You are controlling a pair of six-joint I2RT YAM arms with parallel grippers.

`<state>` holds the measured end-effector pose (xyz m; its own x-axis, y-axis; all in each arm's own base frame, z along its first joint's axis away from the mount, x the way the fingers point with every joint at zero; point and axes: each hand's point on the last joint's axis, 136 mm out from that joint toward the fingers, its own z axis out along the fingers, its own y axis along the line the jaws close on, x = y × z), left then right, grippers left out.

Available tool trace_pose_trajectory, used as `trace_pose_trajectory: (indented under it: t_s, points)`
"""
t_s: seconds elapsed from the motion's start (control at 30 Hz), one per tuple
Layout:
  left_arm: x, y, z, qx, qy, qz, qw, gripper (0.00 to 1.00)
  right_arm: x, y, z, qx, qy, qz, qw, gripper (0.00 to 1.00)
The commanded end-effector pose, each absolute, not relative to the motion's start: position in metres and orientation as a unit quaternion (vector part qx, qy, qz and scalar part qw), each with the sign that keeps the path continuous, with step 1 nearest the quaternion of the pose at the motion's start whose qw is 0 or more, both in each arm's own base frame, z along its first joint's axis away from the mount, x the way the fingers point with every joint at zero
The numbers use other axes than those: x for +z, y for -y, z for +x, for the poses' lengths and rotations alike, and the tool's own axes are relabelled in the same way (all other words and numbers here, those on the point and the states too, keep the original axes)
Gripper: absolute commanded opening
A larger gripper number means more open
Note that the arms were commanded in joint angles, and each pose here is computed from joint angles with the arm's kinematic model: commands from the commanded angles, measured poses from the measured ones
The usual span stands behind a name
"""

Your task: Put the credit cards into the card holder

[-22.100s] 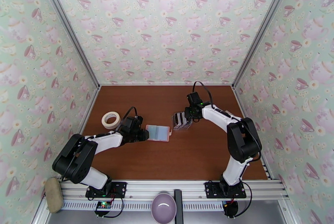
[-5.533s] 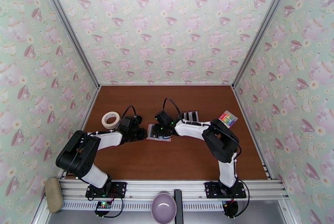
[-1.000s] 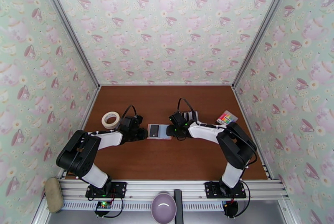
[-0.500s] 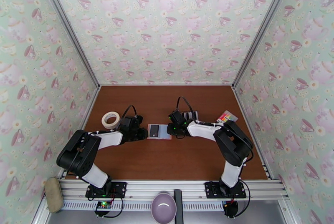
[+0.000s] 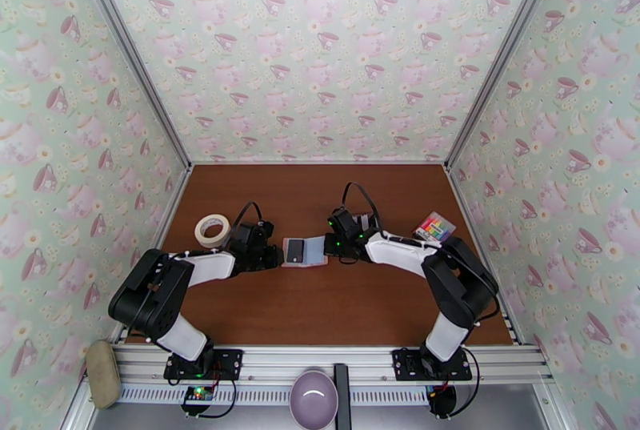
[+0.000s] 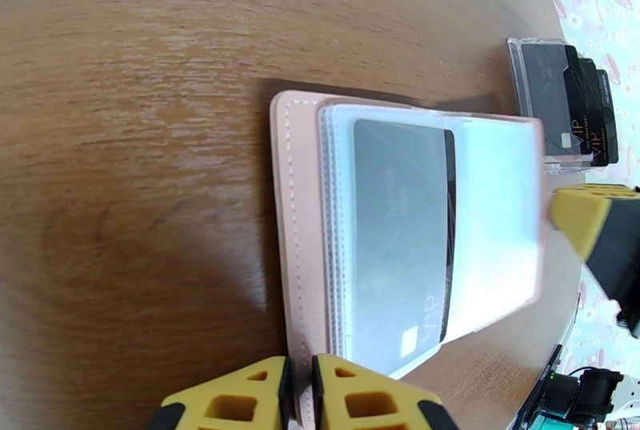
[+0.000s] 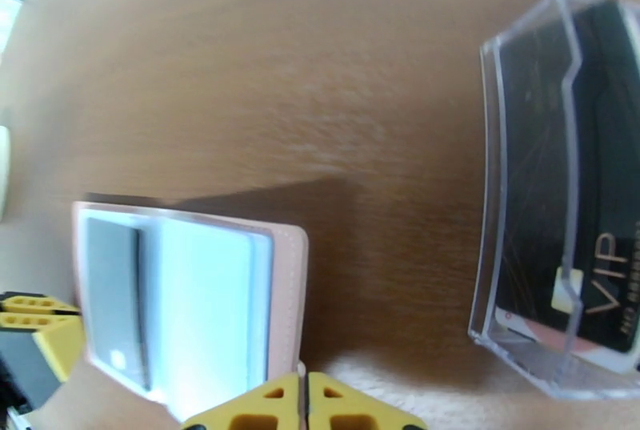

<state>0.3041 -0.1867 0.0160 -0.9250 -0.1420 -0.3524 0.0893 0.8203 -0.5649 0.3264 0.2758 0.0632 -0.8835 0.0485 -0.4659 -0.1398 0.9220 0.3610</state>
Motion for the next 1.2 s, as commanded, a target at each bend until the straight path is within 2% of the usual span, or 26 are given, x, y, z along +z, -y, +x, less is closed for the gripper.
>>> trace_pose_trajectory:
  t_s: [0.0, 0.3, 0.63, 1.17]
  points:
    - [-0.013, 0.188, 0.275, -0.284, -0.950, -0.013, 0.128, 0.17, 0.087, -0.284, 0.323, 0.233, -0.939, -0.021, 0.253, 0.02]
    - [-0.013, 0.191, 0.274, -0.291, -0.949, -0.010, 0.124, 0.17, 0.110, -0.309, 0.325, 0.300, -0.921, -0.018, 0.247, 0.02]
    - [-0.015, 0.191, 0.273, -0.291, -0.949, -0.010, 0.120, 0.17, 0.111, -0.345, 0.323, 0.327, -0.916, -0.038, 0.230, 0.03]
    - [-0.016, 0.191, 0.273, -0.290, -0.950, -0.009, 0.118, 0.17, 0.077, -0.387, 0.319, 0.338, -0.919, -0.049, 0.196, 0.05]
